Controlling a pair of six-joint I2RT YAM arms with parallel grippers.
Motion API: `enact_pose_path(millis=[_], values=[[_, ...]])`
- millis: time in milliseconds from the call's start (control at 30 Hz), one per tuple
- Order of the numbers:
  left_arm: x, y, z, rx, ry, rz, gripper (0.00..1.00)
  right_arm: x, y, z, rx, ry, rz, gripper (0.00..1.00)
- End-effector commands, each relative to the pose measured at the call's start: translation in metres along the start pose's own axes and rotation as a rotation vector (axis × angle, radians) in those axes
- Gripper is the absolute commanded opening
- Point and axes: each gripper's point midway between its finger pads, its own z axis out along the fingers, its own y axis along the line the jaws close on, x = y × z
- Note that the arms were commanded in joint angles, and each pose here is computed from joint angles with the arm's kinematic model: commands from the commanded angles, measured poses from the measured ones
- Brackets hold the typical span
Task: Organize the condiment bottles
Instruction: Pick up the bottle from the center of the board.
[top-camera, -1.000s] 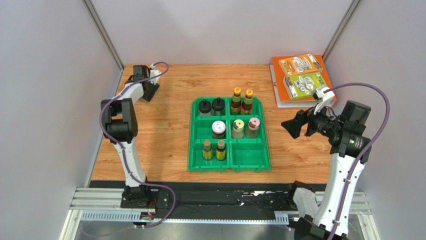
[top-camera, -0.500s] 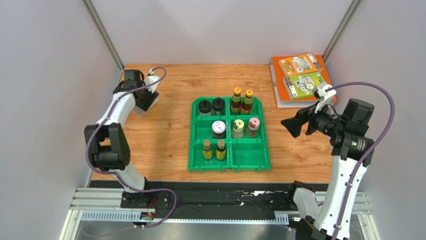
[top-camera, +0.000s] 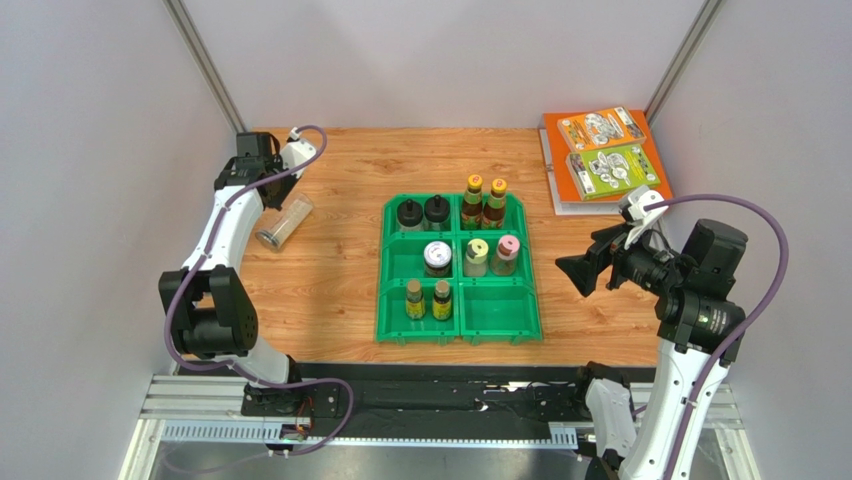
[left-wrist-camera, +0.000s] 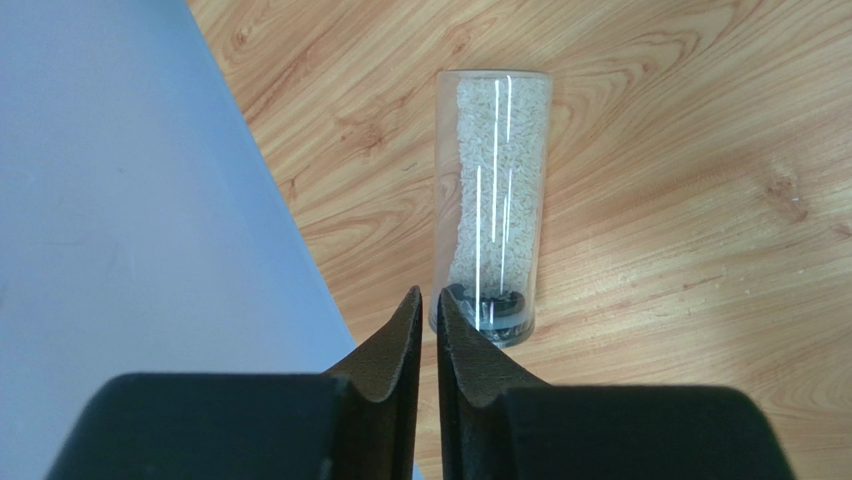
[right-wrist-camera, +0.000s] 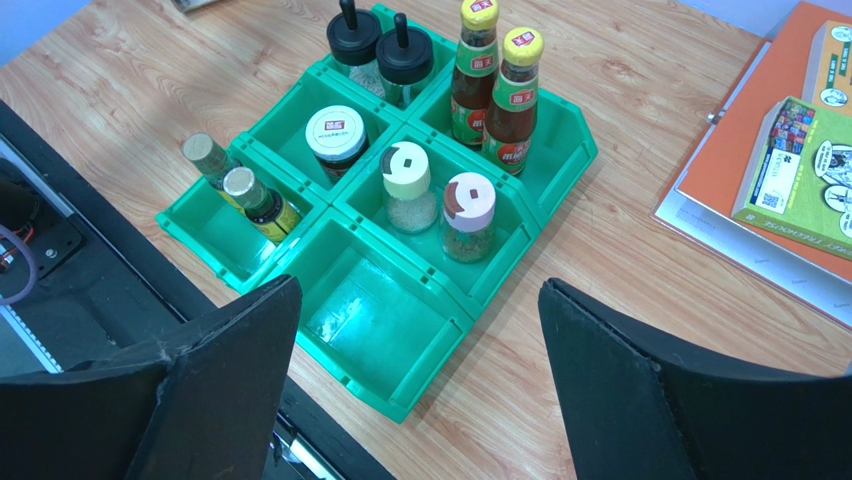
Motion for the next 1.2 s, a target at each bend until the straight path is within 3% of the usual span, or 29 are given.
enact_pose_path(millis=[0, 100, 233, 333, 400, 500, 533, 600, 800, 1167], values=[[0.003, 0.011, -0.004, -0.026, -0.003, 0.036, 0.18, -0.001, 0.005, -0.001, -0.021, -0.008, -0.05, 0.92], [0.018, 0.005, 0.0, 0.057, 0.016, 0.034, 0.23, -0.001, 0.007, -0.004, -0.017, -0.002, -0.061, 0.92], [0.034, -0.005, 0.001, 0.233, -0.008, -0.092, 0.25, 0.004, 0.008, -0.003, -0.019, -0.002, -0.061, 0.92], [0.039, -0.014, 0.002, 0.338, -0.082, -0.166, 0.35, 0.007, 0.007, -0.002, -0.016, 0.006, -0.052, 0.92], [0.044, -0.024, 0.002, 0.39, -0.115, -0.171, 0.56, 0.006, 0.005, -0.002, -0.01, 0.01, -0.051, 0.92], [0.045, -0.041, -0.001, 0.442, -0.149, -0.167, 0.57, 0.001, 0.006, -0.004, -0.006, 0.003, -0.056, 0.92], [0.043, -0.044, -0.002, 0.45, -0.163, -0.162, 0.8, 0.0, 0.007, -0.005, -0.005, 0.001, -0.054, 0.92], [0.044, -0.051, -0.002, 0.471, -0.181, -0.17, 0.99, -0.002, 0.008, -0.006, -0.005, -0.003, -0.056, 0.92], [0.057, -0.054, 0.019, 0.452, -0.166, -0.164, 0.99, 0.0, 0.013, -0.008, -0.004, -0.005, -0.054, 0.92], [0.07, -0.023, 0.053, 0.319, -0.168, -0.14, 0.99, 0.007, 0.011, -0.005, -0.011, 0.009, -0.043, 0.92]])
